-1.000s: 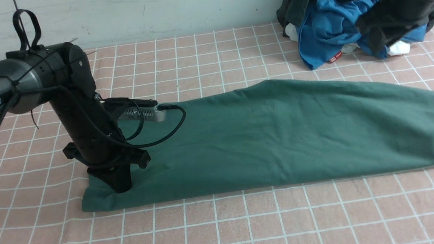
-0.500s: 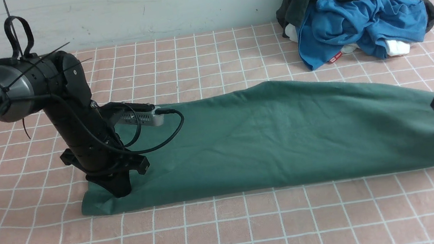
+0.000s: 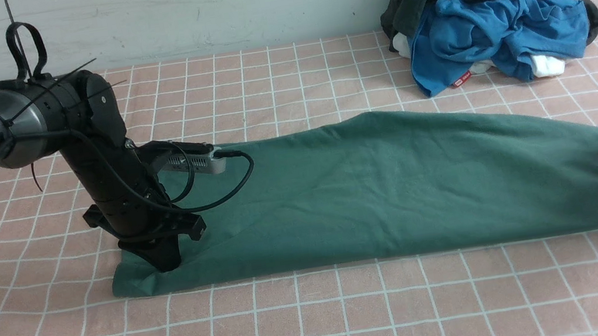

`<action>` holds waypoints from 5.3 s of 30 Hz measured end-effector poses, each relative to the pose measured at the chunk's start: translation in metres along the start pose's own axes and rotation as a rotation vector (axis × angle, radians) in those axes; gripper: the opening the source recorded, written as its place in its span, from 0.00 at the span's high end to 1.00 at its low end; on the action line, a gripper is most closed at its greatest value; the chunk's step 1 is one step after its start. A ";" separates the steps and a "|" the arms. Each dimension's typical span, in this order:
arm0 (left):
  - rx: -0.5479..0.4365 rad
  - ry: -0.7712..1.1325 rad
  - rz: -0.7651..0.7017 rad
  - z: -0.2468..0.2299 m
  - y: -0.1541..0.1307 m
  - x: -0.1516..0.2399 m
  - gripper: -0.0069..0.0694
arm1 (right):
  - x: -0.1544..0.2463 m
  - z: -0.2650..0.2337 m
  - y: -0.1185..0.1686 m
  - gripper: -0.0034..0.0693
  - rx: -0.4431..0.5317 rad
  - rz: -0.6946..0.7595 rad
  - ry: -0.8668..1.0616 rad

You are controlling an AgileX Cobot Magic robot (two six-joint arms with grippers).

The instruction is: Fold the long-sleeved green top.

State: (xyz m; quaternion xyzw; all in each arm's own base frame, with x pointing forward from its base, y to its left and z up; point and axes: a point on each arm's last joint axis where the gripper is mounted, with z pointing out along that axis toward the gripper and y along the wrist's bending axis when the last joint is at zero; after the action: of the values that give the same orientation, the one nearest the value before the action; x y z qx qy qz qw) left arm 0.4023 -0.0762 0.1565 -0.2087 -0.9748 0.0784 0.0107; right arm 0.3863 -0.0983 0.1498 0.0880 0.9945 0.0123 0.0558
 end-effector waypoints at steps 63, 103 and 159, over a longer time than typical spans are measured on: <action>-0.181 -0.536 0.082 -0.238 -0.061 0.125 0.91 | 0.062 -0.083 0.415 0.42 -0.631 -0.796 -0.355; -0.335 -0.948 0.047 -0.187 -0.132 0.392 0.91 | 0.084 -0.173 0.408 0.32 -0.407 -0.938 -0.373; -0.339 -0.931 0.045 -0.186 -0.132 0.393 0.91 | 0.330 -0.173 0.082 0.97 -0.574 -0.557 -1.294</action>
State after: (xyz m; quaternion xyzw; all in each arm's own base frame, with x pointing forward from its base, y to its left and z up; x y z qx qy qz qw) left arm 0.0003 -0.0066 0.3560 -0.1715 -0.8704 0.0037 -0.4616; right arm 0.0586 0.0382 0.2888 -0.1944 0.7066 0.2019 0.6497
